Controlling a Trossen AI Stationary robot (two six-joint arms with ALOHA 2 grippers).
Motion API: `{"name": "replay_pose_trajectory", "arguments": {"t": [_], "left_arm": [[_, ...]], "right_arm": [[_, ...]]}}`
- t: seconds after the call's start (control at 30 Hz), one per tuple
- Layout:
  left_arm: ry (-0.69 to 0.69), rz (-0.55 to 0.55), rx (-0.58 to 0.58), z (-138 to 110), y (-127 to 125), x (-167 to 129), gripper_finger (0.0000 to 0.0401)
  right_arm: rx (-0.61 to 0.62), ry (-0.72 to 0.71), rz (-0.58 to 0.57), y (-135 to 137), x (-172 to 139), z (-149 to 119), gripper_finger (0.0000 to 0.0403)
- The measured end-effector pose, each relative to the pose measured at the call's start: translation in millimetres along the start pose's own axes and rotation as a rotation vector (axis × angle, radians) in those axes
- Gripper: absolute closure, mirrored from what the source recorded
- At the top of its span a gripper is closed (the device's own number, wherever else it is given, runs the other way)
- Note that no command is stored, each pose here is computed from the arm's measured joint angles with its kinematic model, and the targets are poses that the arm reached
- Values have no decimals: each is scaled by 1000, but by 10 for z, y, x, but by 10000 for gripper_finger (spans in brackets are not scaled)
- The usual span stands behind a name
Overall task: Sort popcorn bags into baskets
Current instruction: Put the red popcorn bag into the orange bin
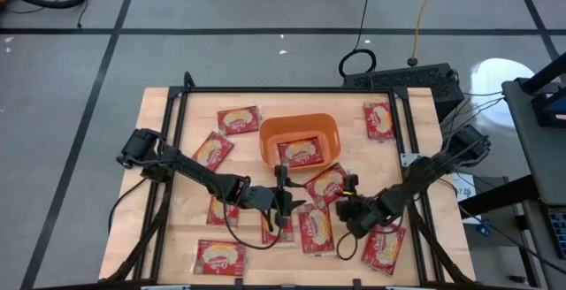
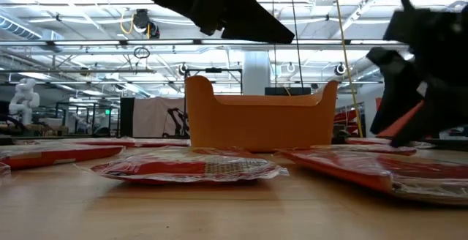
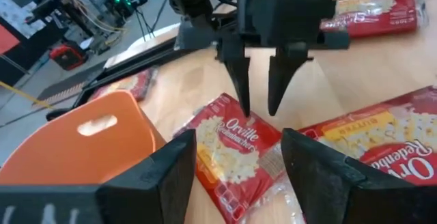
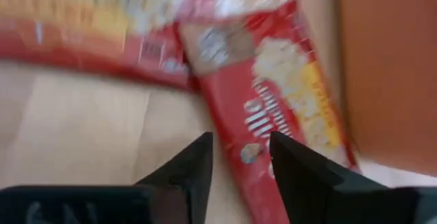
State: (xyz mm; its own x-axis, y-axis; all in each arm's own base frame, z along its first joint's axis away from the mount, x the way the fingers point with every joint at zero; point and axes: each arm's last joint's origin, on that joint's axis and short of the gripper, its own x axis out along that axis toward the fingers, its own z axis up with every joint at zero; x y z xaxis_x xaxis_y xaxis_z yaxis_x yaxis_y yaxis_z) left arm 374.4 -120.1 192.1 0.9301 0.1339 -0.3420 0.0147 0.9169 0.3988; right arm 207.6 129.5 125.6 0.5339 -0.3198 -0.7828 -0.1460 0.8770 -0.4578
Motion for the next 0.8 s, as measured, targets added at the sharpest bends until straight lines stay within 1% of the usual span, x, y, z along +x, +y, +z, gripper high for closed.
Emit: {"name": "replay_pose_trajectory", "arguments": {"t": [0.07, 0.13, 0.23, 0.33, 0.43, 0.47, 0.5, 0.63, 0.7, 0.8], "left_arm": [[-1, 1, -12, 1, 2, 1, 181], [-2, 1, -11, 2, 2, 1, 181], [-4, 3, -10, 4, 5, 2, 183], [1, 7, -10, -4, 21, 10, 181], [6, 9, -13, -11, 33, 15, 183], [7, 9, -12, -13, 32, 15, 184], [8, 8, -12, -14, 32, 15, 186], [16, 5, -20, -23, 29, 15, 189], [23, -8, -23, -32, 24, 15, 186], [42, -24, -13, -50, -4, 5, 176]], "right_arm": [[-50, 30, 21, 12, 69, -13, 253], [-71, 45, 26, 17, 114, -9, 254], [-103, 59, 10, 31, 201, -12, 270], [-143, 38, -30, 52, 256, 4, 308], [-165, 14, -48, 58, 278, 28, 367], [-163, 10, -48, 57, 280, 32, 384], [-157, 3, -48, 52, 277, 40, 392], [-125, -38, -18, 13, 196, 82, 389], [-81, -76, -3, -29, 115, 133, 395], [15, -148, 11, -117, -36, 203, 400]]}}
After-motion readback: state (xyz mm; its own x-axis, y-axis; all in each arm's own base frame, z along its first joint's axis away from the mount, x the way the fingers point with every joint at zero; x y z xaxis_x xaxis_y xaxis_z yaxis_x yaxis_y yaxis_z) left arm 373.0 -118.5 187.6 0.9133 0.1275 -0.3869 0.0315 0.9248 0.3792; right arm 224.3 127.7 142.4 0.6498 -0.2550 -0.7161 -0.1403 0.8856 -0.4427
